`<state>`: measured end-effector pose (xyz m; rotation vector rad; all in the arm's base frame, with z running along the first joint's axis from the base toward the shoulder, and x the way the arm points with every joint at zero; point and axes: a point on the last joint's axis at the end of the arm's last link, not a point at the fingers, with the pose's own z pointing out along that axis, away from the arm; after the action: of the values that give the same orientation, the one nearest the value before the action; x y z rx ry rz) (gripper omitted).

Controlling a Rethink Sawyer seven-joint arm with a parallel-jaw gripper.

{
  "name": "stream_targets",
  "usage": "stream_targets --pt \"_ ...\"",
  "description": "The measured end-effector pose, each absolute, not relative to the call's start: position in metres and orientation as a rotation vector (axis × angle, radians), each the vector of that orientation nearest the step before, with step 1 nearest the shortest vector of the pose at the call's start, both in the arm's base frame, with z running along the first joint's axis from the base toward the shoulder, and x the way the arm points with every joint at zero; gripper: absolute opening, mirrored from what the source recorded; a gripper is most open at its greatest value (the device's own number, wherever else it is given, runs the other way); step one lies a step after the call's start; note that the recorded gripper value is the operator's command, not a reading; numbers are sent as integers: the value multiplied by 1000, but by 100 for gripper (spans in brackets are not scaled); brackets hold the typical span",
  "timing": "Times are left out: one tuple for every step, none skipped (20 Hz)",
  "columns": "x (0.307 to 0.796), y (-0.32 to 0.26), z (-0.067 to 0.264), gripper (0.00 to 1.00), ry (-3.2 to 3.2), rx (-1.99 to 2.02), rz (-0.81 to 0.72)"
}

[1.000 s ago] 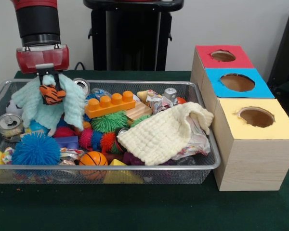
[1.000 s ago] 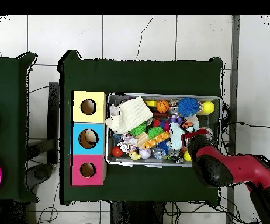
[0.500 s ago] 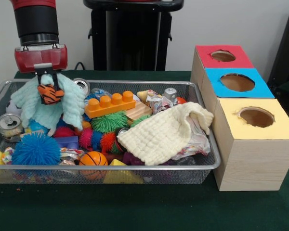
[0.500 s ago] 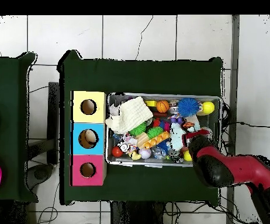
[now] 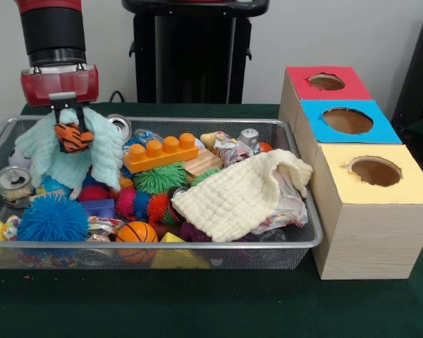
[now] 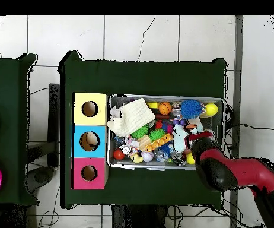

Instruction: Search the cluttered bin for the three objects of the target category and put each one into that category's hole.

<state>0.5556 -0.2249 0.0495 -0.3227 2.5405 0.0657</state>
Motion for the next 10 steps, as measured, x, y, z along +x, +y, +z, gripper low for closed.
stream_targets --pt "556 -225 50 0 2538 -322 65" --pt "556 -225 50 0 2534 -322 65" --pt "557 -225 50 0 2531 -321 65" --pt "557 -225 50 0 2529 -321 65" --pt "557 -225 51 0 2527 -320 64" --pt "557 -225 51 0 2525 -320 64" --pt "558 -225 51 0 2523 -320 64" --pt "558 -225 51 0 2523 -320 64" --pt "558 -225 51 0 2523 -320 64" --pt "558 -225 51 100 2523 -320 64"
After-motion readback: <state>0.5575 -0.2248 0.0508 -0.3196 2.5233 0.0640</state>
